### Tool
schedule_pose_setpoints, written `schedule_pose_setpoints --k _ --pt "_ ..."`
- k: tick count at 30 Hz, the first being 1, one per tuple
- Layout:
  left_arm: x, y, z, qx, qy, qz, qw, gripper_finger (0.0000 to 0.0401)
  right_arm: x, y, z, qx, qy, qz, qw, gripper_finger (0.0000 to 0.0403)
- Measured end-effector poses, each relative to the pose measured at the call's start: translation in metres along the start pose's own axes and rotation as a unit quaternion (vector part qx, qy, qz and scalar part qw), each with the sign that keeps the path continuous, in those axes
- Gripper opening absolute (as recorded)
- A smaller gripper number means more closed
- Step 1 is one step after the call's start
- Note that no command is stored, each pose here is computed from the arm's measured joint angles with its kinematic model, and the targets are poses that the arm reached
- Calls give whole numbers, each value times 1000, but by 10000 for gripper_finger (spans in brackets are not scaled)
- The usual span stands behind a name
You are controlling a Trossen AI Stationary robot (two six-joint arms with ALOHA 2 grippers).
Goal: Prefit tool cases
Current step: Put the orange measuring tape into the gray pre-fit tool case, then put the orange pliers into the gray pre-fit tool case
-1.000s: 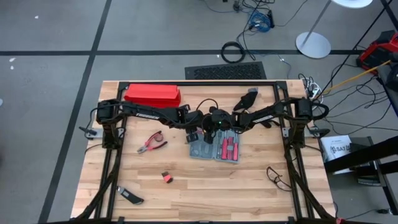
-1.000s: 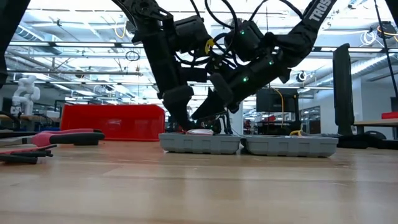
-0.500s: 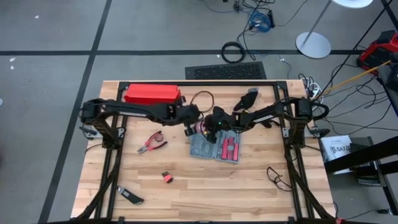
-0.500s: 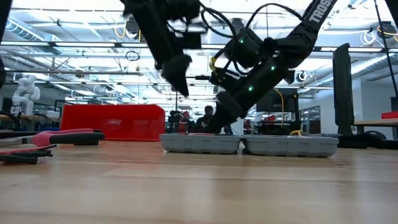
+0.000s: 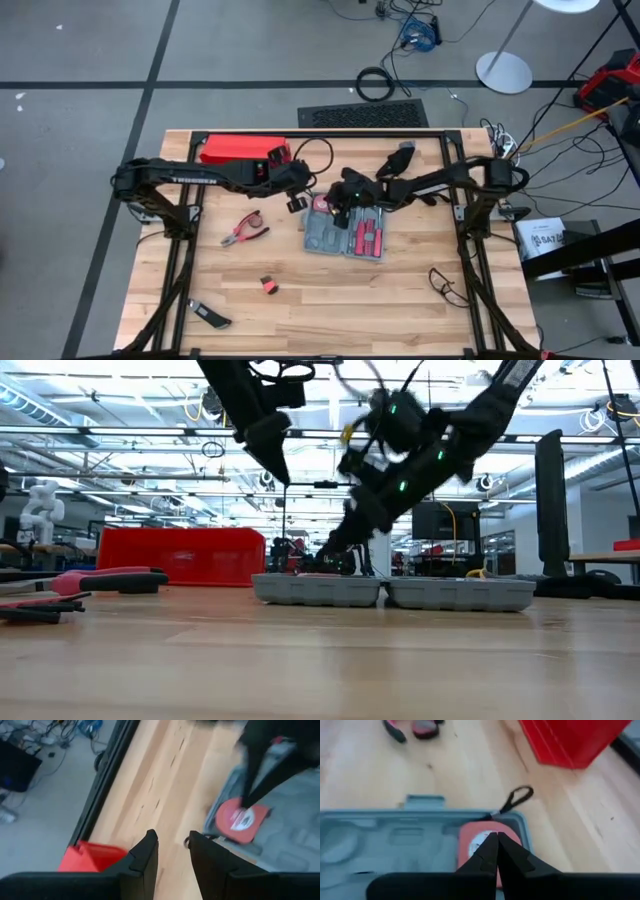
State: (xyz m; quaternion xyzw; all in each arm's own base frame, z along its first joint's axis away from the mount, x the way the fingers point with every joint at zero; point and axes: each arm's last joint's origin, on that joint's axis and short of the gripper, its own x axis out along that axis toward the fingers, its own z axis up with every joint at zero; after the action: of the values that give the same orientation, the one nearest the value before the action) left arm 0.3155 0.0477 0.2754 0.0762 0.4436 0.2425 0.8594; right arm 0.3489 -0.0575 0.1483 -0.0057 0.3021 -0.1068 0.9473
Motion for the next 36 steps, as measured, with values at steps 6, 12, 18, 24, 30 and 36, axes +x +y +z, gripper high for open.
schedule_pose_setpoints --k 6,12,18,24,30,36 --pt "14 3 -12 -22 70 -12 997 116 -30 0 4 11 65 1 998 0" --pt "61 -17 -40 -13 138 -47 989 116 -22 9 -11 11 119 11 993 0" --pt "93 -32 -56 -21 140 -62 988 116 -6 11 -18 7 106 5 994 0" --pt "114 -42 -61 -23 144 -83 986 116 5 7 -26 9 107 -6 994 0" --pt "121 -46 -58 -35 120 -107 986 116 10 6 -27 11 97 -7 995 0" --pt "120 -53 -52 -42 95 -146 984 116 11 6 -26 4 88 -6 996 0"
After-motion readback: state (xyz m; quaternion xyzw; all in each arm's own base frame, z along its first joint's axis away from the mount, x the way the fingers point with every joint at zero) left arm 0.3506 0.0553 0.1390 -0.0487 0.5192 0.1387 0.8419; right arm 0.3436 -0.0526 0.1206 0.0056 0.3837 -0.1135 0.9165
